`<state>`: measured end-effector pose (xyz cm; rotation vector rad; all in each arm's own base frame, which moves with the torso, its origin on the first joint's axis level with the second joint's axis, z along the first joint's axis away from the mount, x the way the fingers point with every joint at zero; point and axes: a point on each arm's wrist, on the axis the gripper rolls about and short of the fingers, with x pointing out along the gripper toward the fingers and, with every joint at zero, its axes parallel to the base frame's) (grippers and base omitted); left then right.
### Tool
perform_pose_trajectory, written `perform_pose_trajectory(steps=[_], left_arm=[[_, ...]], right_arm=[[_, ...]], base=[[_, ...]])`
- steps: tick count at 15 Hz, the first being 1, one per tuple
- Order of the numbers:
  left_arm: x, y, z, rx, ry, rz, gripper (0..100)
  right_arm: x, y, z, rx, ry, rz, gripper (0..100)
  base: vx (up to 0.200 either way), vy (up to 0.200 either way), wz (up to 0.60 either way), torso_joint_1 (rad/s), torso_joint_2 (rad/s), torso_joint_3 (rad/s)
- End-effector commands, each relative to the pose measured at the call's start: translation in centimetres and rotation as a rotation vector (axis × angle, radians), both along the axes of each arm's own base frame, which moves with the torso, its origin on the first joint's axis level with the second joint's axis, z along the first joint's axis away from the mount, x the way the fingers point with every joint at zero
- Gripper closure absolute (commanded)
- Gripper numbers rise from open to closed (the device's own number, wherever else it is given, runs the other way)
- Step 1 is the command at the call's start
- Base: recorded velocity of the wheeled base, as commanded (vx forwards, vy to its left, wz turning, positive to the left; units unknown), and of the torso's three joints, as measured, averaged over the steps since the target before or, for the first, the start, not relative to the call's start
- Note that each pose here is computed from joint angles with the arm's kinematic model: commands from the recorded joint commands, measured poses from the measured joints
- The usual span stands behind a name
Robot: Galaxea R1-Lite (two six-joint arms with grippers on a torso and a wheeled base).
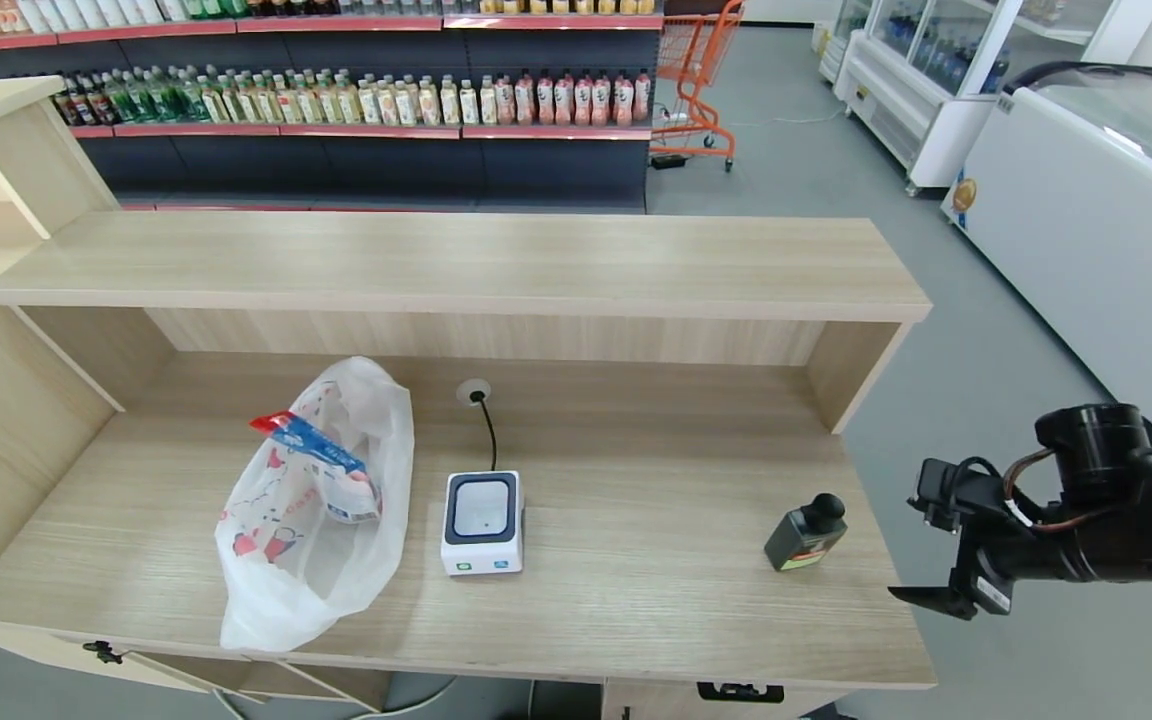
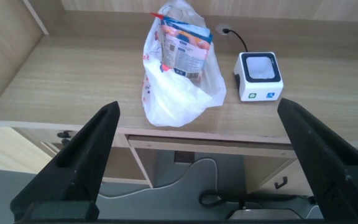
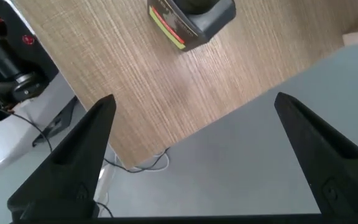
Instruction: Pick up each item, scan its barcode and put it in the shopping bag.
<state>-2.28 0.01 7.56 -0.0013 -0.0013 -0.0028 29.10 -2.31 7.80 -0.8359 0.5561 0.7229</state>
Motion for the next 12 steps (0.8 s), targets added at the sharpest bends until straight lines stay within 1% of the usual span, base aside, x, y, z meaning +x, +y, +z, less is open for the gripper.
perform_pose_trajectory(steps=[1, 2, 8, 10, 11, 12], left_arm=[[0.0, 0.0, 0.0, 0.000, 0.001, 0.000, 0], [0.0, 0.0, 0.0, 0.000, 0.001, 0.000, 0], [0.0, 0.0, 0.0, 0.000, 0.001, 0.000, 0], [0.0, 0.0, 0.0, 0.000, 0.001, 0.000, 0], [0.0, 0.0, 0.0, 0.000, 0.001, 0.000, 0], [0.0, 0.0, 0.0, 0.000, 0.001, 0.000, 0]], right_arm=[[0.9, 0.0, -1.2, 0.008, 0.025, 0.030, 0], [1.1, 0.1, -1.4, 0.025, 0.030, 0.049, 0], [2.8, 1.2, -2.7, 0.042, 0.031, 0.142, 0], [3.0, 1.4, -3.1, 0.047, 0.039, 0.155, 0], [3.2, 1.5, -3.1, 0.046, 0.038, 0.156, 100], [3.5, 1.6, -3.3, 0.047, 0.038, 0.160, 100]], base=[[0.000, 0.000, 0.00, 0.000, 0.00, 0.000], [0.000, 0.000, 0.00, 0.000, 0.00, 0.000], [0.000, 0.000, 0.00, 0.000, 0.00, 0.000], [0.000, 0.000, 0.00, 0.000, 0.00, 0.000], [0.000, 0.000, 0.00, 0.000, 0.00, 0.000], [0.000, 0.000, 0.00, 0.000, 0.00, 0.000]])
